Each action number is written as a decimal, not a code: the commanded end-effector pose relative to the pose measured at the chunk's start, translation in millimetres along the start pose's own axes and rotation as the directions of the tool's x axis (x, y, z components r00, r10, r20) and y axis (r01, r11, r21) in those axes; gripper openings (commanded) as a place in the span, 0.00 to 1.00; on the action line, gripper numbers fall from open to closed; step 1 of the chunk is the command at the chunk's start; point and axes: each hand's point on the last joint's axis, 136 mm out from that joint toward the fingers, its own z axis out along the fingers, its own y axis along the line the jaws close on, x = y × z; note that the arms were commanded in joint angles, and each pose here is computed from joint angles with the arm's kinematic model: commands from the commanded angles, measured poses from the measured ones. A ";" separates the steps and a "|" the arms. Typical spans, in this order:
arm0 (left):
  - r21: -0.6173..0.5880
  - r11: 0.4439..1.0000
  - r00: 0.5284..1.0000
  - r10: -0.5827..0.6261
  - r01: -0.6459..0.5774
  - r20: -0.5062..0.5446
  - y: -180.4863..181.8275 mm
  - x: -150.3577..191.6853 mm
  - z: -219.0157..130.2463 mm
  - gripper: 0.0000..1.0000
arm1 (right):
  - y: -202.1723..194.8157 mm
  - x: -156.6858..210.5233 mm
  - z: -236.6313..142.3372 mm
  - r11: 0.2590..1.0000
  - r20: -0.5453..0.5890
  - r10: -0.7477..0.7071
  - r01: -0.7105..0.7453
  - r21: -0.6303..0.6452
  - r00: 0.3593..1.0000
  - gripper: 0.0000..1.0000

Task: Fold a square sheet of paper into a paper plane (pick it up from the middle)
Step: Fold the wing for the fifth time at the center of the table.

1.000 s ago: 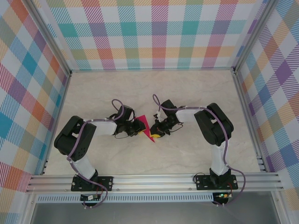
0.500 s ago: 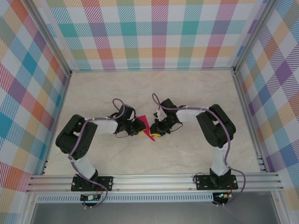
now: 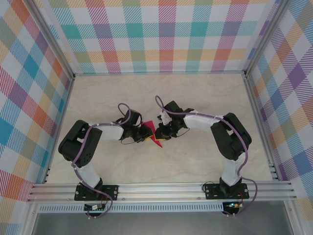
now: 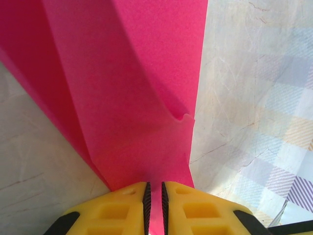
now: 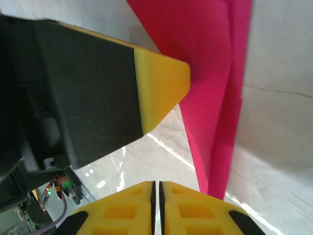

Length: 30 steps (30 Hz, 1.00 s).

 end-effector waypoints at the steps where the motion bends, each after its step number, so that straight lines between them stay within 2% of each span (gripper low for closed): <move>1: -0.068 0.998 1.000 -0.011 0.010 -0.012 14.2 4.1 5.5 0.17 | -2.8 5.6 11.3 1.000 -0.047 0.009 -0.010 -0.007 0.999 0.12; 25: -0.082 0.997 1.000 -0.016 0.016 -0.011 17.8 4.8 5.5 0.17 | -32.6 27.8 35.7 0.997 -0.143 0.083 -0.081 0.018 0.986 0.12; 30: -0.085 0.996 1.000 -0.018 0.017 -0.013 19.5 5.8 6.0 0.17 | -25.0 23.7 30.5 0.998 -0.127 0.067 -0.067 0.004 0.990 0.12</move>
